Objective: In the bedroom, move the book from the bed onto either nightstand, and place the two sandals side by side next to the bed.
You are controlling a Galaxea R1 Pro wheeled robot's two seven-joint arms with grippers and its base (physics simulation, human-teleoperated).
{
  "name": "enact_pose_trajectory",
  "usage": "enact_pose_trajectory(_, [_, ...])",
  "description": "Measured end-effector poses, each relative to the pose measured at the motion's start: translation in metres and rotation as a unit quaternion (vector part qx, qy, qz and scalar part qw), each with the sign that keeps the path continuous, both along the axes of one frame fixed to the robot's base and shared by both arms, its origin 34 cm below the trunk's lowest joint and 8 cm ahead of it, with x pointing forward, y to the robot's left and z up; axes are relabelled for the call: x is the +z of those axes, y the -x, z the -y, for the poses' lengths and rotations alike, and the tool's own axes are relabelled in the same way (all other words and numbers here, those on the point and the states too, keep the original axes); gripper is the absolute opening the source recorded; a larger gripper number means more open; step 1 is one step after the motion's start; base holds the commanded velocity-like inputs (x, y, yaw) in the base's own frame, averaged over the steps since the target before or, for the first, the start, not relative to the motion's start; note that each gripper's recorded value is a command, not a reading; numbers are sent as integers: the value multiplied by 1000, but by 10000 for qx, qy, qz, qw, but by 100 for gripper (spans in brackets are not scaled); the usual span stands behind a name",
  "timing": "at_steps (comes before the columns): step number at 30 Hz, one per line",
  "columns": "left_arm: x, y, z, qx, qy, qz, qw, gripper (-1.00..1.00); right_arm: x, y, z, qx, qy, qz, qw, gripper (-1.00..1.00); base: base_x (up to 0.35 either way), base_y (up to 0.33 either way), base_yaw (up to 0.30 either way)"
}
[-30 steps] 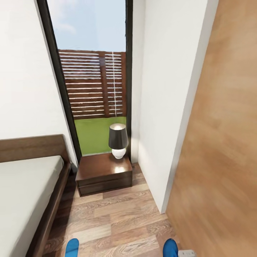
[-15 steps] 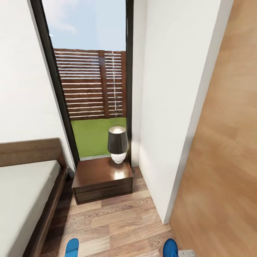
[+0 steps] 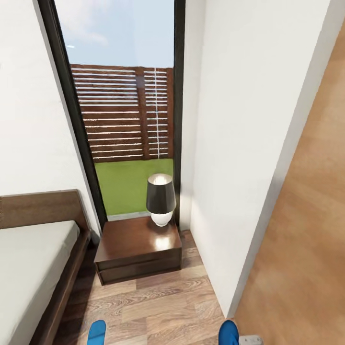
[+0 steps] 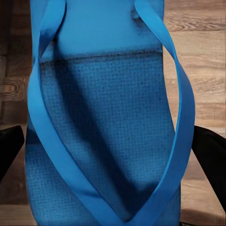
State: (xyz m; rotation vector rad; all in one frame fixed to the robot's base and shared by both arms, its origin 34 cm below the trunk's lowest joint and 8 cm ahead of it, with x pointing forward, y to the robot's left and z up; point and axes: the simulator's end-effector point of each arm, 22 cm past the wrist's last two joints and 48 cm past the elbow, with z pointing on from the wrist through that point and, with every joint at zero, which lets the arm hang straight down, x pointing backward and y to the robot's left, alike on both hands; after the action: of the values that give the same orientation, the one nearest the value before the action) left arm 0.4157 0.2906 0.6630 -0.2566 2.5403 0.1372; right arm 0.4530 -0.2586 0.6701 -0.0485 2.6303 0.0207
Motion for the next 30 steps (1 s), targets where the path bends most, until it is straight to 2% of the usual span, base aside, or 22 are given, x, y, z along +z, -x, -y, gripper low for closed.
enact_pose_trajectory(14, [0,0,0,0,-1,5,10000,-100,0,0,-1,12,0,-3,10000,-100,303,0,231])
enact_pose_trajectory(21, [0,0,0,-5,-1,5,10000,-100,0,0,-3,17,-13,-3,10000,-100,274,-105,287])
enact_pose_trajectory(30, [0,-1,0,-7,-1,14,10000,-100,0,0,-4,19,-18,-6,10000,-100,130,-50,289])
